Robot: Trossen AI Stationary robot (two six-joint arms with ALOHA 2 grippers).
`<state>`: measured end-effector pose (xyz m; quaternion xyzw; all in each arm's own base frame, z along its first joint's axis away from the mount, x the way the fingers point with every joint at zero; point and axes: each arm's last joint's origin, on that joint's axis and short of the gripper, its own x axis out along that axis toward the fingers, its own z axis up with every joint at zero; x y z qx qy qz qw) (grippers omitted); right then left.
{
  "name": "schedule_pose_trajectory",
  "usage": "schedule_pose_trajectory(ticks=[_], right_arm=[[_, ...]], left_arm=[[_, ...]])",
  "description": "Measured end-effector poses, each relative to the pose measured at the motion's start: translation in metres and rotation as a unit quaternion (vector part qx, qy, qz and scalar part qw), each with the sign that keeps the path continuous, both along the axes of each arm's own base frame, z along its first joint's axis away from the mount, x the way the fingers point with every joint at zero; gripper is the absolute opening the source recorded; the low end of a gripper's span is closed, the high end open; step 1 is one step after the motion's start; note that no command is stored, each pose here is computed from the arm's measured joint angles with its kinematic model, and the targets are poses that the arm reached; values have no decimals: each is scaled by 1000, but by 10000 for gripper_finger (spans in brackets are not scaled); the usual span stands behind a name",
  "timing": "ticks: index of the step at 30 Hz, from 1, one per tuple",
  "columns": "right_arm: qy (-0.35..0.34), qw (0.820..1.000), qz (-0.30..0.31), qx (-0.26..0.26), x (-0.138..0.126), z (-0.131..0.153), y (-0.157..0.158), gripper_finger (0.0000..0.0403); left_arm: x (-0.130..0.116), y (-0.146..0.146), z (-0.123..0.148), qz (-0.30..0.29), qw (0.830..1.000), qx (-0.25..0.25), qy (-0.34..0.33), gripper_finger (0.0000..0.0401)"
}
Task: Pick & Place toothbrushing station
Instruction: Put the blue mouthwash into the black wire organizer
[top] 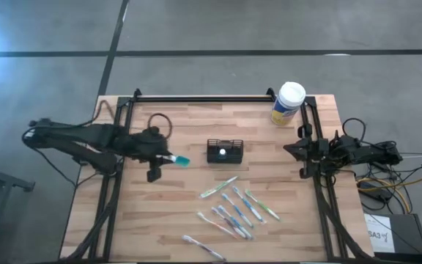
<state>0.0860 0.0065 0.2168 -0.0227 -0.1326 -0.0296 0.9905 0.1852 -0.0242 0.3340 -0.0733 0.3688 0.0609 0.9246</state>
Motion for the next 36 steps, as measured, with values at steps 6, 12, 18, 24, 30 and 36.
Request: schedule_pose_trajectory(ticks=[6, 12, 18, 24, 30, 36], right_arm=[[1, 1000, 0, 0, 0, -1, 0, 8], [4, 1000, 1, 5, 1, -1, 0, 8], [4, 1000, 4, 16, 1, -1, 0, 8], [4, 1000, 5, 18, 1, -1, 0, 8], [8, 1000, 6, 21, 1, -2, 0, 8], [8, 1000, 6, 21, 1, -2, 0, 8]], left_arm=[[-31, 4, -23, -25, 997, -9, -78, 95], [-53, 6, -53, -17, 995, -62, -83, 95], [-63, 6, -74, -21, 990, -94, -105, 95], [-69, 7, -83, -21, 987, -101, -125, 95], [-65, 8, -56, 2, 980, -112, -165, 95], [-51, 9, 4, 44, 977, -80, -193, 95]])
